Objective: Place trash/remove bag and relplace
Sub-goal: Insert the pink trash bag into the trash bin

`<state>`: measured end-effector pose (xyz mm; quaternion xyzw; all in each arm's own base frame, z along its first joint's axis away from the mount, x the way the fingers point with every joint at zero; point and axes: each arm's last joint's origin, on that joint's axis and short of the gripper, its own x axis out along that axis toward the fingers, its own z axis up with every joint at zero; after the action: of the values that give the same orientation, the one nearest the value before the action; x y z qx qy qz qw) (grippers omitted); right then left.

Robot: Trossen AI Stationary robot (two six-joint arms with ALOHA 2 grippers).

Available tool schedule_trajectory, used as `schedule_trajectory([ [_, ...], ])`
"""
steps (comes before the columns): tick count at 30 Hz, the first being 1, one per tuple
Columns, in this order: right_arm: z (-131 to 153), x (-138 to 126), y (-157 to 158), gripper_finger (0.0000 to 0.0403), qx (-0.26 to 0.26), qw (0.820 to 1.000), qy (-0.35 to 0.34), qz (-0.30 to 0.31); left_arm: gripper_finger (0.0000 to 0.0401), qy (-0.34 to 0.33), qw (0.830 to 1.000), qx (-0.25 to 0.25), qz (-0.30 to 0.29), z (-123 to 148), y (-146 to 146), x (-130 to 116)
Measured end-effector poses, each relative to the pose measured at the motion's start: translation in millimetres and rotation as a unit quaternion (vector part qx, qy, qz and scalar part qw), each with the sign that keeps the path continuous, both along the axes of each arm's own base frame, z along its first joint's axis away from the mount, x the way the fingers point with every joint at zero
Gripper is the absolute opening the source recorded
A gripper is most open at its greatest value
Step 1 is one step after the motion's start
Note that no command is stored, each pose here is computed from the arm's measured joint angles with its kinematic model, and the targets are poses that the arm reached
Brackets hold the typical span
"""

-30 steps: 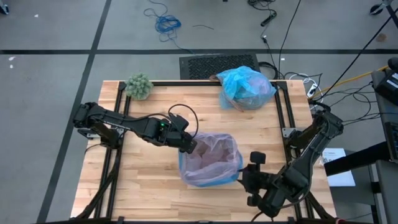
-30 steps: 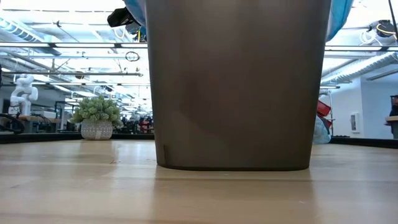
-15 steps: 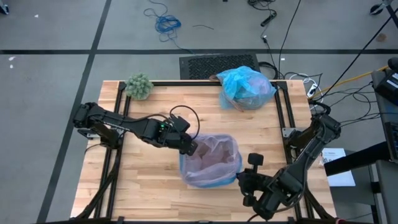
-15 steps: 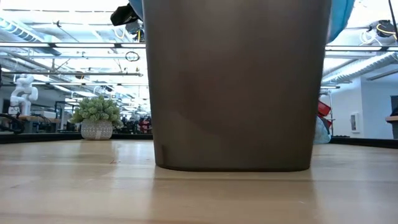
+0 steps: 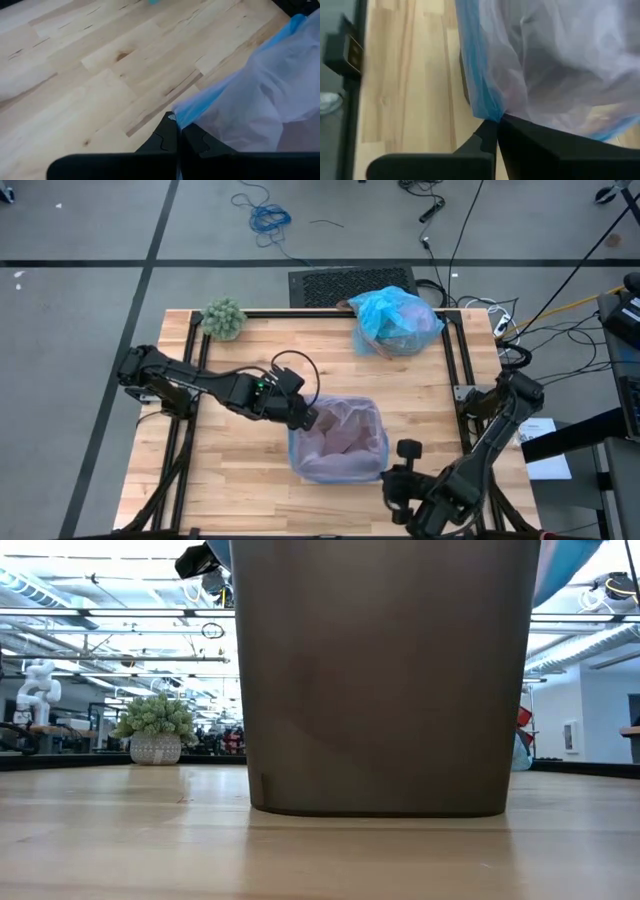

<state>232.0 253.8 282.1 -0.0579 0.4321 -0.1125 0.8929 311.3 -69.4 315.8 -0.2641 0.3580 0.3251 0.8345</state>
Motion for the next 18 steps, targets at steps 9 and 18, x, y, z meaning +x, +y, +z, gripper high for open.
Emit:
schedule_trajectory([
  [9,-31,13,10,0.0000,0.000,0.999,0.034,-0.023,0.0000,-0.004,1.000,-0.016,0.001,-23,-14,4],
  [18,-43,20,11,0.0000,0.011,0.998,0.049,-0.045,0.0000,-0.036,0.999,-0.030,0.003,-46,-27,3],
])
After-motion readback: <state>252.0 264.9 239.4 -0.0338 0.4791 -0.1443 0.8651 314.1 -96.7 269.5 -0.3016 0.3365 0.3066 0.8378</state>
